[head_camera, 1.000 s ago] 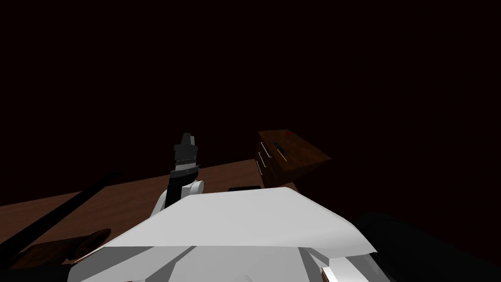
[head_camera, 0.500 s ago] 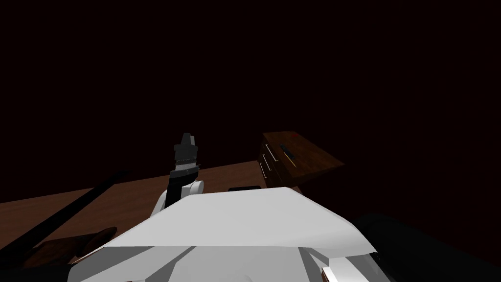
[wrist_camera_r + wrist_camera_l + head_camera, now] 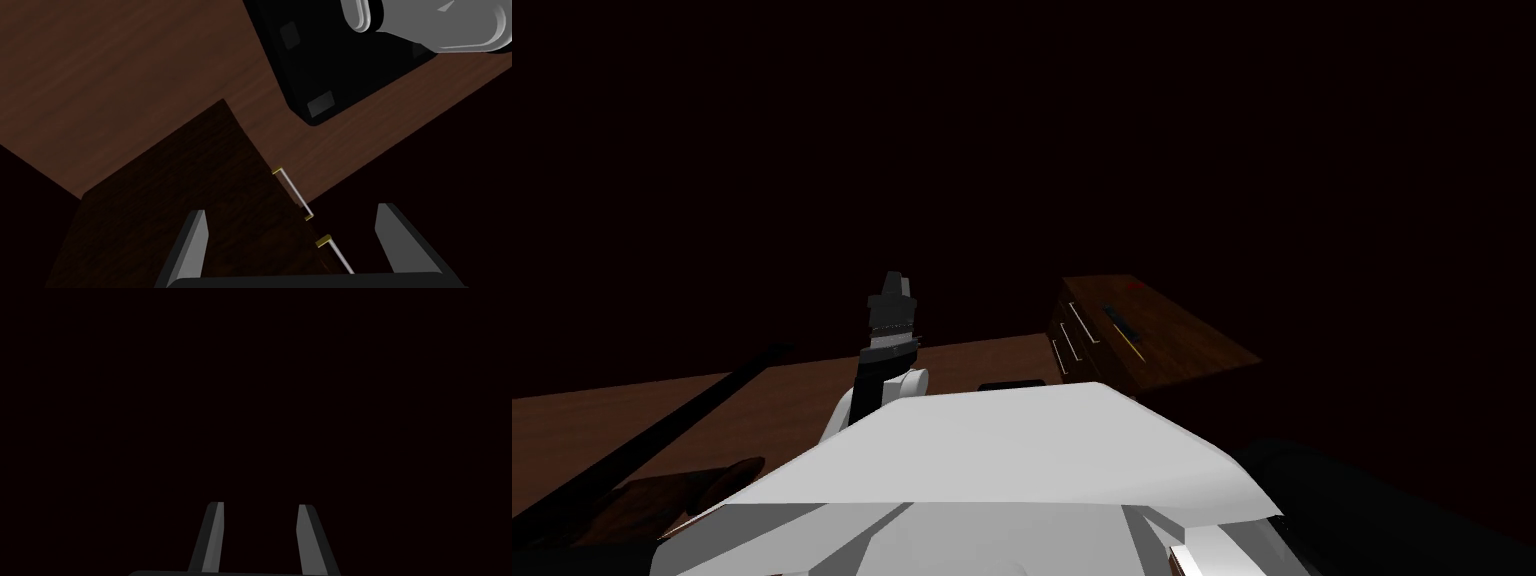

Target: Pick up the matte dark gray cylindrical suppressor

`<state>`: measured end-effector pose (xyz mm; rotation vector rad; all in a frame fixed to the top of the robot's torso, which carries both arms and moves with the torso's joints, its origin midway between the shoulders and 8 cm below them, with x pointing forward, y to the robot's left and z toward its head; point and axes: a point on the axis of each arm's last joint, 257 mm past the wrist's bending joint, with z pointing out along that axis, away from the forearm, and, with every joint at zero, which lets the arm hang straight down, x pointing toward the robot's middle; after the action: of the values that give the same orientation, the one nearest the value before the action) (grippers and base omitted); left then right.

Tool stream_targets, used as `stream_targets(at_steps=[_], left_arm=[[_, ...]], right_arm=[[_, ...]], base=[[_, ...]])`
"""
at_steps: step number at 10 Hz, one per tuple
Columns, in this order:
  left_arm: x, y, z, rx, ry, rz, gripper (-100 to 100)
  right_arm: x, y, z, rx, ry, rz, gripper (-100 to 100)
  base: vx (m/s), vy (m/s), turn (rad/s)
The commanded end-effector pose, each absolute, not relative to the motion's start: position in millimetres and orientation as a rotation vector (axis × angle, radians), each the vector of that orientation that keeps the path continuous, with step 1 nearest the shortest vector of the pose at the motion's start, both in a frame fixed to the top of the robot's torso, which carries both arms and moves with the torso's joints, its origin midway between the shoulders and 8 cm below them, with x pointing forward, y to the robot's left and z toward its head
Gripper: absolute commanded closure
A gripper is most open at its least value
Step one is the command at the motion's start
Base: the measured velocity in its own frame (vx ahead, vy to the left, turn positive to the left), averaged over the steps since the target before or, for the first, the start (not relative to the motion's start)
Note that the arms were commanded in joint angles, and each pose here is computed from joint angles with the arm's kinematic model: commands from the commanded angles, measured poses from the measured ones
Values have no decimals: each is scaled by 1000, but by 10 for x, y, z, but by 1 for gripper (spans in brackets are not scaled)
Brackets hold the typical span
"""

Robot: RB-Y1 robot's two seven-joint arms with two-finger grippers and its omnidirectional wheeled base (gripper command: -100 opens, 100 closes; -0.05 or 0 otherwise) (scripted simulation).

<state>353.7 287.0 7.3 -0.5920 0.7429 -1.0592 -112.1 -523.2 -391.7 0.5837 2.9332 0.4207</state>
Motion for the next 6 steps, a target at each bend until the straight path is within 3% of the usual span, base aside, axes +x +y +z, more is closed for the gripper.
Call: stream_targets(at_steps=[1, 6], left_arm=[[3537, 2870, 73, -592, 743, -1059, 0], [3537, 2870, 73, -592, 743, -1059, 0]], right_arm=[[-1251, -5458, -3804, 566, 2995, 360, -100], [-1448, -6087, -3419, 487, 3129, 194, -100]], base=[[111, 66, 143], [138, 60, 125]])
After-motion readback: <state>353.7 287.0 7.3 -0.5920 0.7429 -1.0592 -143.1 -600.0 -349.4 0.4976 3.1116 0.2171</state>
